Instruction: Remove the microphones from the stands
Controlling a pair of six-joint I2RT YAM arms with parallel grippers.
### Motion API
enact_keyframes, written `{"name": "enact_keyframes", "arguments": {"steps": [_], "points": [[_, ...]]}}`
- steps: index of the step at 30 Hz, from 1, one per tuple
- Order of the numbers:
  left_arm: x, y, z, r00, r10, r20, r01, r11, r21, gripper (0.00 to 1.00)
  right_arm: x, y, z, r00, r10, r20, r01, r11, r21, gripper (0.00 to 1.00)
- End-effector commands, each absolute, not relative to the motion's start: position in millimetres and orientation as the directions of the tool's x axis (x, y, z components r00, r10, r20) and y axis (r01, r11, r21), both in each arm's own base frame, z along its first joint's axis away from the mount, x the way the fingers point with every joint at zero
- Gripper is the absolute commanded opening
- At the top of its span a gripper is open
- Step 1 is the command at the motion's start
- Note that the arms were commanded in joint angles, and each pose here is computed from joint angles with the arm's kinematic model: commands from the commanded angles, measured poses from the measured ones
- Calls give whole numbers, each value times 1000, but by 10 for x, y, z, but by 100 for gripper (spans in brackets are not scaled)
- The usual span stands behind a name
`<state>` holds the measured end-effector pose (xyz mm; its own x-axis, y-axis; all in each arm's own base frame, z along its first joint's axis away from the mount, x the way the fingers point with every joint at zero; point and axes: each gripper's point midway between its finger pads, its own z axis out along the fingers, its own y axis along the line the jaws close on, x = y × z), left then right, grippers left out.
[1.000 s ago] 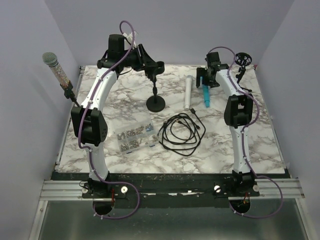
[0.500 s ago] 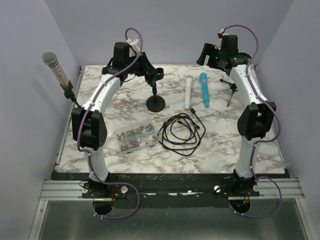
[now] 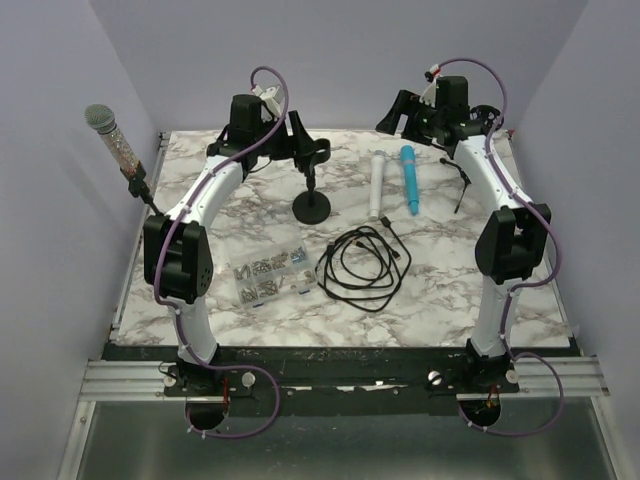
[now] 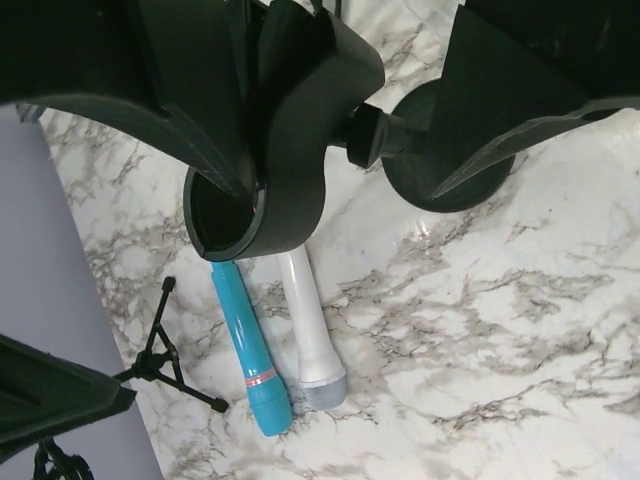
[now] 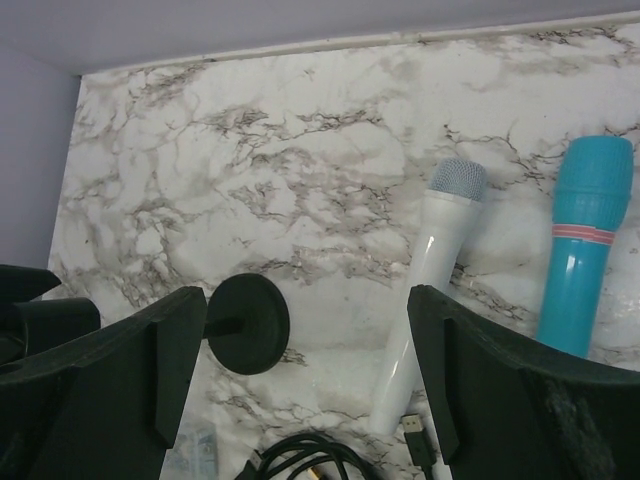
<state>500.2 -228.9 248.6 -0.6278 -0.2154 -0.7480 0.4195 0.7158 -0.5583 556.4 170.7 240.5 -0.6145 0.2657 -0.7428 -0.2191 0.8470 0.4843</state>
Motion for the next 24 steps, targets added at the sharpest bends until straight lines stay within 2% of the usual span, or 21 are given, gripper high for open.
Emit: {"name": "enact_keyframes", "arguments": {"steps": [1, 2, 4, 8, 15, 21, 24], "points": [[4920, -2209, 2347, -683, -195, -704, 351, 758, -550, 76, 5499, 1810, 2629, -588, 271, -762, -270, 822, 501, 90], [4922, -2209, 2467, -667, -198, -718, 363, 755, -546, 81, 5495, 1818, 2638, -587, 269, -763, -274, 821, 500, 90], [4927, -2202, 2730, -633, -197, -749, 391, 754, -529, 98, 5488, 1832, 2651, -587, 269, -764, -278, 819, 502, 90], [4915, -2121, 3206, -571, -182, -800, 419, 774, -475, 99, 5480, 1841, 2655, -586, 268, -765, -280, 819, 501, 90], [4682, -1768, 3715, -470, -196, -861, 359, 848, -389, 99, 5450, 1854, 2720, -578, 270, -770, -287, 816, 502, 90], [4369, -1292, 3813, -420, -143, -896, 219, 942, -253, 99, 5406, 1913, 2865, -554, 280, -784, -313, 802, 508, 90], [4233, -952, 3849, -406, -117, -906, 84, 983, -164, 99, 5388, 1963, 2936, -546, 286, -788, -329, 792, 515, 90]]}}
